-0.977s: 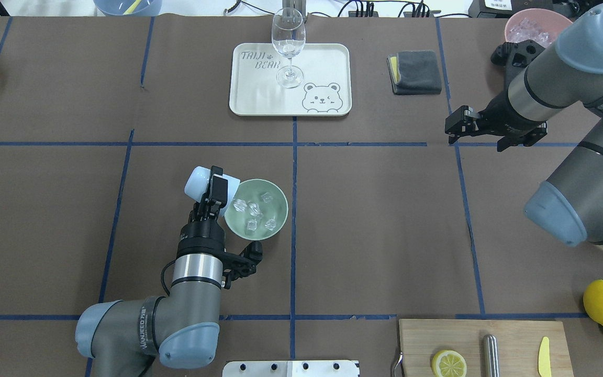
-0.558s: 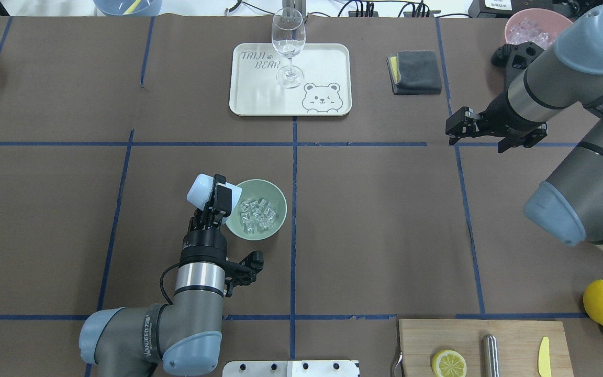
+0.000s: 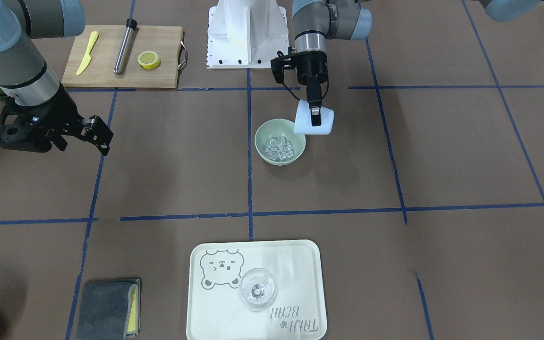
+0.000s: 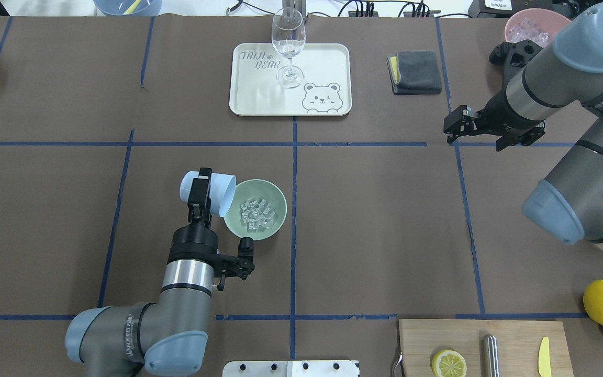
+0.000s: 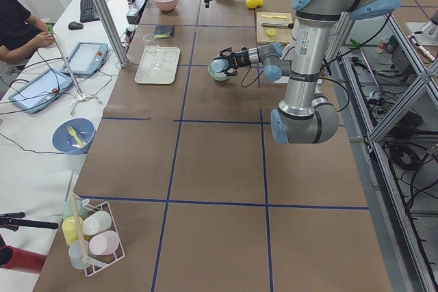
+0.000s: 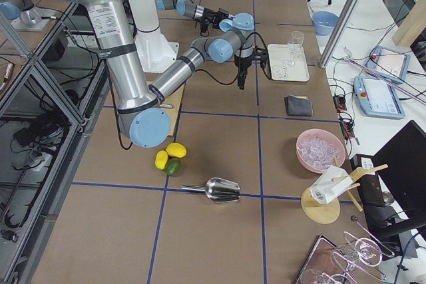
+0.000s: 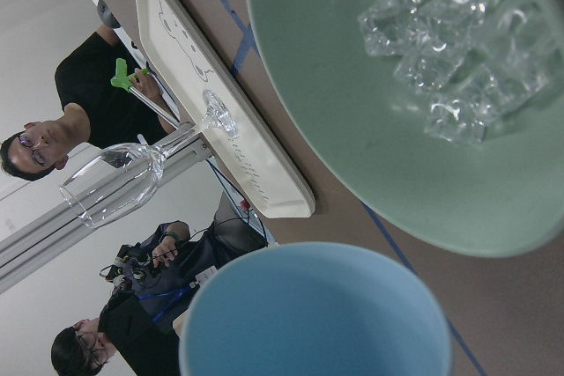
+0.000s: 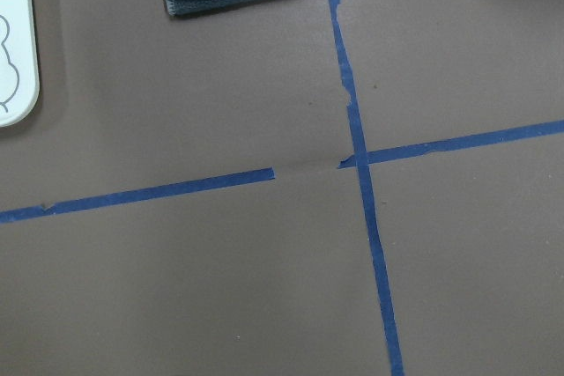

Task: Pour ice into bowl

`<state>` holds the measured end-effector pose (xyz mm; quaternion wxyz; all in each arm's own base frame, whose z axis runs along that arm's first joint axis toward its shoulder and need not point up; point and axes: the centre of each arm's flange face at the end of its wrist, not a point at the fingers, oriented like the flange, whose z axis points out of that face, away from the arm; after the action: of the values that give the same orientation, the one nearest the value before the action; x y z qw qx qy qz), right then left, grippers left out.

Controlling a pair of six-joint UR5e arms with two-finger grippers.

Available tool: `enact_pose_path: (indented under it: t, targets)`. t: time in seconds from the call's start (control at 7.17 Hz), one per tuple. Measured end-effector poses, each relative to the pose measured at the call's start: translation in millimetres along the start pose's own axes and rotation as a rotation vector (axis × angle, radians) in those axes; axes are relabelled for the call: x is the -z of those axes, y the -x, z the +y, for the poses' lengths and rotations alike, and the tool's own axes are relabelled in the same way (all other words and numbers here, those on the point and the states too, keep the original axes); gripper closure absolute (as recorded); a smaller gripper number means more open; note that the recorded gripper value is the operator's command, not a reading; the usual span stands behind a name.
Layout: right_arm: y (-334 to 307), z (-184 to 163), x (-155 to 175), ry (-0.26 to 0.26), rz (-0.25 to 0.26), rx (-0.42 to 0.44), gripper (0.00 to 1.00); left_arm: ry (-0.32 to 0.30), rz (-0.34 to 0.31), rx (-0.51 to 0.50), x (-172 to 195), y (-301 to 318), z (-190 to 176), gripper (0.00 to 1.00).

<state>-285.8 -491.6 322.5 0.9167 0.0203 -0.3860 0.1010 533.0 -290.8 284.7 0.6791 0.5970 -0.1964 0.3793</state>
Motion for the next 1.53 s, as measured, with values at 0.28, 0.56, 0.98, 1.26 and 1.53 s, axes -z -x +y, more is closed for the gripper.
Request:
enact_pose_path:
  t: [0.28, 0.56, 0.98, 1.26, 1.53]
  targets:
    - [0.7, 0.1, 0.6, -0.001, -0.003, 0.004, 0.0, -0.022, 0.005, 0.357, 6.5, 11.1, 25.4, 1.0]
    - [0.5, -0.3, 0.7, -0.001, -0.003, 0.004, 0.0, -0.018, 0.051, 0.683, 7.1, 3.1, 51.4, 1.0]
    - [-0.3, -1.3, 1.1, -0.006, -0.002, 0.004, 0.0, 0.04, 0.105, 1.063, 5.7, -20.4, 114.9, 1.0]
    - [1.7, -1.6, 4.3, -0.013, -0.006, 0.007, 0.0, 0.1, 0.154, 1.276, 11.0, -27.4, 176.8, 1.0]
    - [5.3, -2.4, 7.9, -0.021, -0.011, 0.011, 0.0, 0.124, 0.148, 1.41, 11.3, -42.0, 239.5, 1.0]
